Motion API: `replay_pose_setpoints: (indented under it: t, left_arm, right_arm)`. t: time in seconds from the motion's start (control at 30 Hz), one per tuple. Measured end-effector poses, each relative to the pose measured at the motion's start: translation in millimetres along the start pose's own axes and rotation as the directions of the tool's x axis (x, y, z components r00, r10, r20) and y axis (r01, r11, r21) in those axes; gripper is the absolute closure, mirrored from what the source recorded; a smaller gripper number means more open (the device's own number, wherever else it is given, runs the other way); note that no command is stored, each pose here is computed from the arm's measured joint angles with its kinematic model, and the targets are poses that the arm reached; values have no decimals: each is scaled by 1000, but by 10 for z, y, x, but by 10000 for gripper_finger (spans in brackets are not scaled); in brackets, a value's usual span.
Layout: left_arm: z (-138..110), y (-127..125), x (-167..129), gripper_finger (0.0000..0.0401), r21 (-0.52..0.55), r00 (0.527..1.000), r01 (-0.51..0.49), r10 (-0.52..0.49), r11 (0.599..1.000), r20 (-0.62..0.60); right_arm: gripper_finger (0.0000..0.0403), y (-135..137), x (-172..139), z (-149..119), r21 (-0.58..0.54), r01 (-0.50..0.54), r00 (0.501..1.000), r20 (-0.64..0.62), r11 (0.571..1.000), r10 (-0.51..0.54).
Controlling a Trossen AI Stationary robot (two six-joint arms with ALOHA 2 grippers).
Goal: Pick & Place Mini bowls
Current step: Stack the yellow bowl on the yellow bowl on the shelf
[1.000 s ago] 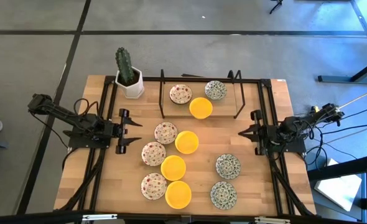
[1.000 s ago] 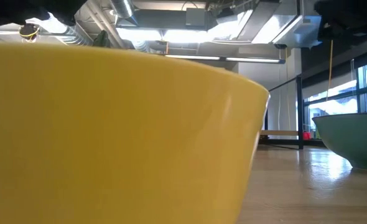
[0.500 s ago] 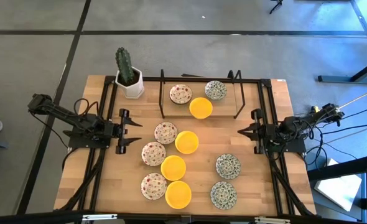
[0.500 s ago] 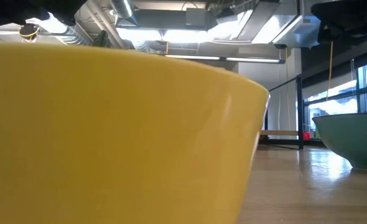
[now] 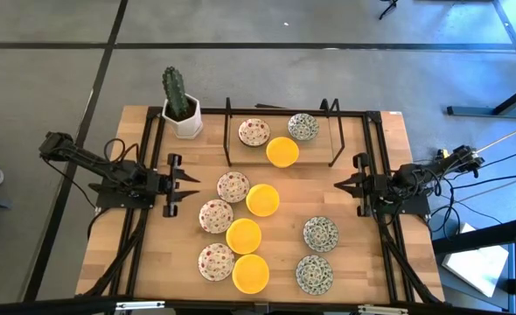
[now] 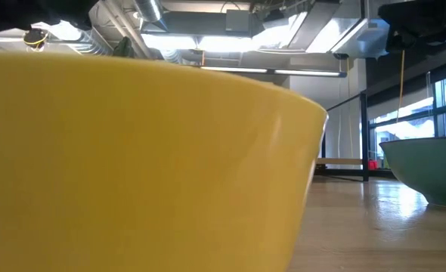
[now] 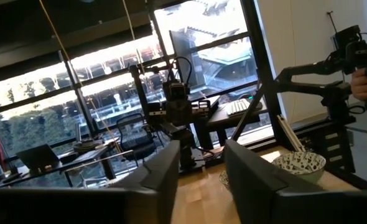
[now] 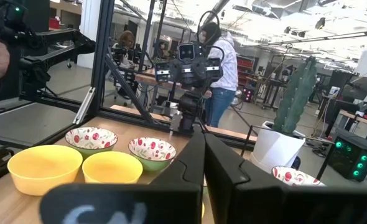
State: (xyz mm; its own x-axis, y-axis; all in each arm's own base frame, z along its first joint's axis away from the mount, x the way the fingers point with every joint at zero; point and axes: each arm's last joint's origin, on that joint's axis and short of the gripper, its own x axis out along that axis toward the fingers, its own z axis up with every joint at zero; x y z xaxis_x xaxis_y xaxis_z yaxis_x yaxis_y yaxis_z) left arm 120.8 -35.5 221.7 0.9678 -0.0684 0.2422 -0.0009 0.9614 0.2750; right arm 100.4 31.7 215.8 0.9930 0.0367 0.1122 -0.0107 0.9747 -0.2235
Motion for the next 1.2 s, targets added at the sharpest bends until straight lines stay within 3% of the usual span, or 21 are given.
replay_pose_setpoints:
  t: [0.2, 0.47, 0.77, 1.2]
  left_arm:
    - [-24, -25, -1, 391, 68, 998, 61, -60, 996, -11]
    - [-17, -22, -1, 396, 56, 998, 55, -55, 997, -5]
    - [11, -42, -3, 362, 52, 989, 138, -141, 989, 48]
    - [-1, -45, -2, 226, 56, 990, 137, -139, 989, 34]
  right_arm:
    - [393, 0, 0, 0, 0, 0, 1000, 0, 1000, 0]
    - [393, 0, 0, 0, 0, 0, 1000, 0, 1000, 0]
    - [393, -1, 0, 2, 1, 2, 1000, 2, 1000, -2]
    - [393, 0, 0, 3, 1, 0, 1000, 2, 1000, 0]
